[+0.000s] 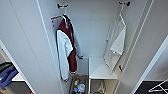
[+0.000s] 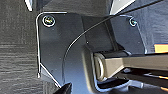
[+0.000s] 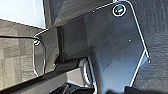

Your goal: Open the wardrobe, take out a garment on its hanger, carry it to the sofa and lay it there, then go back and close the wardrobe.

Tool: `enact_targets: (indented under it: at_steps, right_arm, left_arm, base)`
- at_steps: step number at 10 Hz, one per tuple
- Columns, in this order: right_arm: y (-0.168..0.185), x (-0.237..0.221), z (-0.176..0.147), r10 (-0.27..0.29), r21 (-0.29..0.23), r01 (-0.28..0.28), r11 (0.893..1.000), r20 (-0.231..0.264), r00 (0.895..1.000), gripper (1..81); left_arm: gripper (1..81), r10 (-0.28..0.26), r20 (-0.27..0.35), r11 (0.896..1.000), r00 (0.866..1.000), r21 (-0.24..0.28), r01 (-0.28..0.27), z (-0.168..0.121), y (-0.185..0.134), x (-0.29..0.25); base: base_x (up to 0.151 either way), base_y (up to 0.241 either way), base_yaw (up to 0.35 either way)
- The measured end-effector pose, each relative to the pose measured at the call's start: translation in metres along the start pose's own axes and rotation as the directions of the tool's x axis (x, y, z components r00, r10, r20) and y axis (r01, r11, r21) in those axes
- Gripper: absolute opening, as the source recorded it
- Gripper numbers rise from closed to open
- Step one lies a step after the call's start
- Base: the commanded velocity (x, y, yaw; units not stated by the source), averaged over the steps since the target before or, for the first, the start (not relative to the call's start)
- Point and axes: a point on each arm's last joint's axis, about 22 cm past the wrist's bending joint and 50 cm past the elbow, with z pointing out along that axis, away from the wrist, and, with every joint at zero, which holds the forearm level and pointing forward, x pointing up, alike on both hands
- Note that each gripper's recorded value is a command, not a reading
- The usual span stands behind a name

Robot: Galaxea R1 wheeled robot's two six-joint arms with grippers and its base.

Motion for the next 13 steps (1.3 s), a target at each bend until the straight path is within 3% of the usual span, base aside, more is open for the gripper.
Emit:
enact_targets:
  at_steps: [2, 3, 4, 6, 8, 10, 13]
  right_arm:
    - [-0.019, -0.018, 0.013, -0.093, 0.003, 0.093, 0.996, 0.036, 0.995, 81.1]
    - [-0.030, -0.023, 0.020, -0.212, 0.009, 0.212, 0.977, 0.051, 0.976, 81.1]
    - [-0.034, -0.019, 0.025, -0.327, 0.003, 0.327, 0.945, 0.061, 0.943, 81.1]
    - [-0.035, 0.031, 0.029, -0.498, -0.029, 0.499, 0.866, 0.026, 0.867, 81.1]
    - [-0.046, 0.106, 0.030, -0.637, -0.083, 0.634, 0.769, -0.015, 0.771, 81.1]
    - [-0.065, 0.161, 0.032, -0.761, -0.149, 0.754, 0.640, 0.012, 0.648, 81.1]
    - [-0.112, 0.204, 0.038, -0.872, -0.213, 0.860, 0.463, 0.062, 0.485, 81.1]
  left_arm:
    - [81.1, 0.008, 0.022, 0.999, 1.000, 0.041, -0.009, 0.005, -0.005, -0.004]
    - [81.1, 0.008, 0.039, 0.999, 0.999, 0.048, -0.010, 0.008, 0.001, -0.008]
    - [81.1, 0.010, 0.045, 0.999, 0.999, 0.050, -0.012, 0.011, 0.007, -0.009]
    - [81.1, 0.012, 0.054, 0.998, 0.998, 0.060, -0.015, 0.011, 0.004, -0.012]
    - [81.1, 0.011, 0.066, 0.998, 0.998, 0.066, -0.015, 0.010, 0.001, -0.014]
    - [81.1, 0.007, 0.078, 0.997, 0.997, 0.070, -0.012, 0.011, 0.002, -0.017]
    - [81.1, -0.004, 0.076, 0.997, 0.997, 0.078, -0.002, 0.010, -0.002, -0.016]
  base:
    - [0.000, 0.000, 0.000]
    - [0.000, 0.000, 0.000]
    - [0.000, 0.000, 0.000]
    - [0.000, 0.000, 0.000]
    - [0.000, 0.000, 0.000]
    - [0.000, 0.000, 0.000]
    - [0.000, 0.000, 0.000]
